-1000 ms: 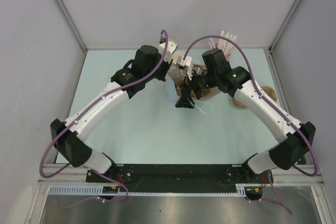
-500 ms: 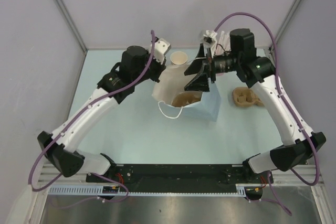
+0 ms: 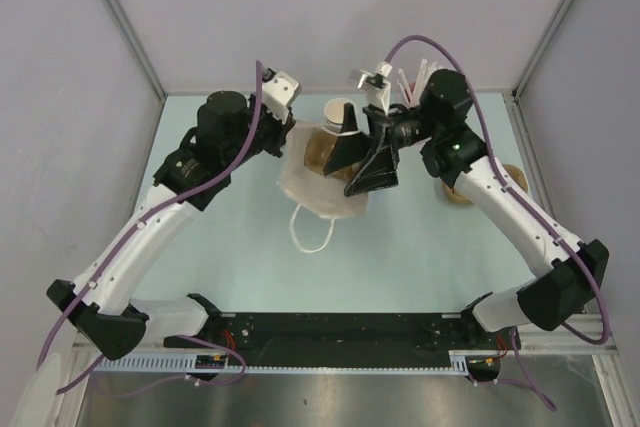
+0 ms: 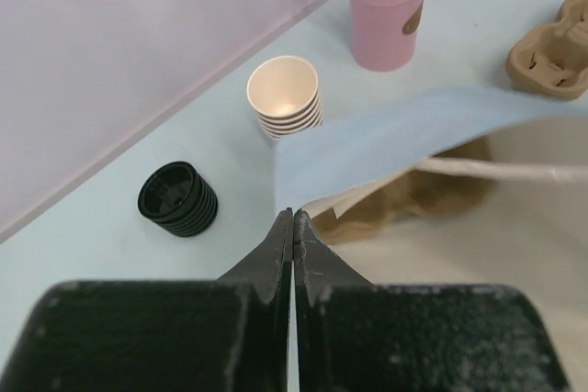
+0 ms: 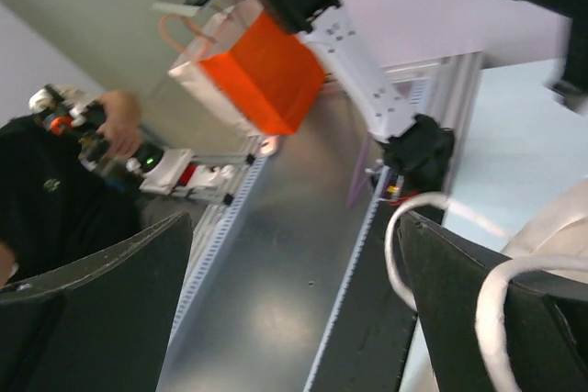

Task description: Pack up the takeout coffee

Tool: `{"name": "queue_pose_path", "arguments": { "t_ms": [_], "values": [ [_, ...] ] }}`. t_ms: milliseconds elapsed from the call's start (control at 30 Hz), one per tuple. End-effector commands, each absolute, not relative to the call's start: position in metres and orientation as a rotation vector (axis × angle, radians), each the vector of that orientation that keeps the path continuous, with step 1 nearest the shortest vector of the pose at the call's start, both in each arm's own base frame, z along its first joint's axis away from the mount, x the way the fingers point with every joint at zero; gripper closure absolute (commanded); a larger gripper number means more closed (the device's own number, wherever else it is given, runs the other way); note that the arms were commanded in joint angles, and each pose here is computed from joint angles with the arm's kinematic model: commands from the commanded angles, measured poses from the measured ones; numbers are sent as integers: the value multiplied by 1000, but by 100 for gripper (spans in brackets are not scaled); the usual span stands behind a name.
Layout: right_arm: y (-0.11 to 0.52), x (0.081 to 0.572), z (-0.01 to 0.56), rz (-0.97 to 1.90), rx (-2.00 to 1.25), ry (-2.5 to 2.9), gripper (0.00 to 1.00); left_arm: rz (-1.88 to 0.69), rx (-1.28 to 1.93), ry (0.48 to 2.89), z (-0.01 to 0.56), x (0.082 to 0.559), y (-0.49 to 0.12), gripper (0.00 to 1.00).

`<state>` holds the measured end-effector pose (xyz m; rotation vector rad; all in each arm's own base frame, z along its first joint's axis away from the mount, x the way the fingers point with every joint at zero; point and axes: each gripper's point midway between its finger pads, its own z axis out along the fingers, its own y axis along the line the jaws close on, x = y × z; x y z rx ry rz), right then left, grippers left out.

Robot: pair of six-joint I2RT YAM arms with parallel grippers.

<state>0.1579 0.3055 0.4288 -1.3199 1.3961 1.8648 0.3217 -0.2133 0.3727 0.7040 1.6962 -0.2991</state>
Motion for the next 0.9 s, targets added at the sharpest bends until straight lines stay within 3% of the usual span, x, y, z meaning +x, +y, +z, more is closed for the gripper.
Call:
{"name": "queue_pose_path", "arguments": {
  "t_ms": [0,567,867],
  "values": [
    [311,111,444,1968,-1545,1273,0,-216,656,1695,381,328,-194,100],
    [337,104,400,2116,-1657,1389,0,-97,318,1524,480,317,-95,100],
    [338,73,410,2094,-1771,1257,0,14,195,1505,492,312,-58,100]
  ]
}}
